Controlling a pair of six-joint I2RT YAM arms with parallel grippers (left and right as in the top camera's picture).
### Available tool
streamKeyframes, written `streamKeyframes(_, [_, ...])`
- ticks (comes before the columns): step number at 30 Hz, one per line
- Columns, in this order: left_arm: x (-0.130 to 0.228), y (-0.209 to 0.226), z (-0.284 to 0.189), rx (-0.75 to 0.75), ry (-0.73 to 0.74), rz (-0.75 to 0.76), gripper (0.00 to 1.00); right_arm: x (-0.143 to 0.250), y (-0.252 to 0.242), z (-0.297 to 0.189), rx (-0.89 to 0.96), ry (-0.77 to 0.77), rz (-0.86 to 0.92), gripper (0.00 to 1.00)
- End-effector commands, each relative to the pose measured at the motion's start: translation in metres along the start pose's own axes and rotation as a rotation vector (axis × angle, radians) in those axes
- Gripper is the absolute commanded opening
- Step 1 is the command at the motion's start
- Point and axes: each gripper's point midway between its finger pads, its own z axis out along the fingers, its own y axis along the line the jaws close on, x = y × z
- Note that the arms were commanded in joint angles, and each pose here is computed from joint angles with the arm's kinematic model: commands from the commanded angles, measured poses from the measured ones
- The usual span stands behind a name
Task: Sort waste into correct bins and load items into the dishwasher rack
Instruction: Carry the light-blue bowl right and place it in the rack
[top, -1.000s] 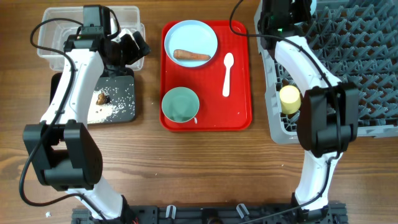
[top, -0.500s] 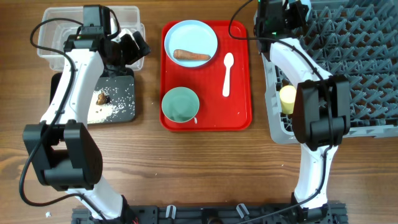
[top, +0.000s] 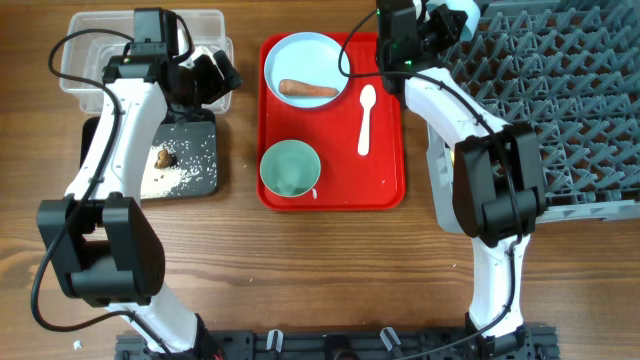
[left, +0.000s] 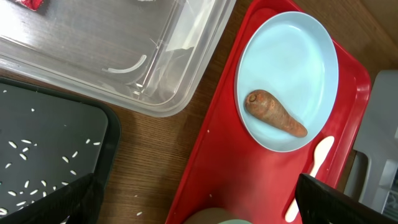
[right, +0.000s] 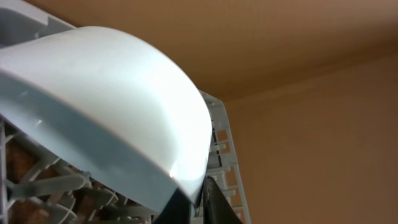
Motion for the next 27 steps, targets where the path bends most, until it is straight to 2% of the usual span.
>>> streamKeyframes(1, [-0.006,-0.003,-0.01,0.008,-0.029,0.006,1.0,0.007,0.015,-0.004,0.014,0.022,-0.035,0.13])
streamKeyframes(6, [-0.006,-0.003,-0.01,0.008,-0.029,0.006,1.0,0.009,0.013,-0.004,0.026,0.032,-0.033,0.13])
streamKeyframes(9, [-0.006,-0.003,-0.01,0.008,-0.029,0.006,1.0,0.01,0.013,-0.004,0.027,0.038,0.001,0.22])
streamKeyframes(12, [-0.006,-0.003,-0.01,0.008,-0.029,0.006,1.0,0.017,0.018,-0.004,0.015,0.055,0.025,0.25])
streamKeyframes(14, [-0.006,-0.003,-0.01,0.008,-0.029,0.006,1.0,0.024,0.023,-0.004,0.003,0.073,0.044,0.33])
streamKeyframes(17, [-0.006,-0.003,-0.01,0.008,-0.029,0.006,1.0,0.034,0.028,-0.005,-0.009,0.1,0.077,0.37])
streamKeyframes(18, [-0.006,-0.003,-0.01,0.008,-0.029,0.006,1.0,0.036,0.029,-0.005,-0.012,0.105,0.086,0.41])
streamKeyframes(19, [-0.006,-0.003,-0.01,0.008,-0.029,0.006,1.0,0.039,0.032,-0.006,-0.019,0.112,0.099,0.5])
streamKeyframes(22, [-0.006,-0.003,-0.01,0.008,-0.029,0.006,1.0,0.042,0.034,-0.007,-0.033,0.12,0.149,0.99])
streamKeyframes(27, [-0.006,-0.003,-0.01,0.008,-0.029,0.006,1.0,0.029,0.035,-0.012,-0.129,0.079,0.235,1.0])
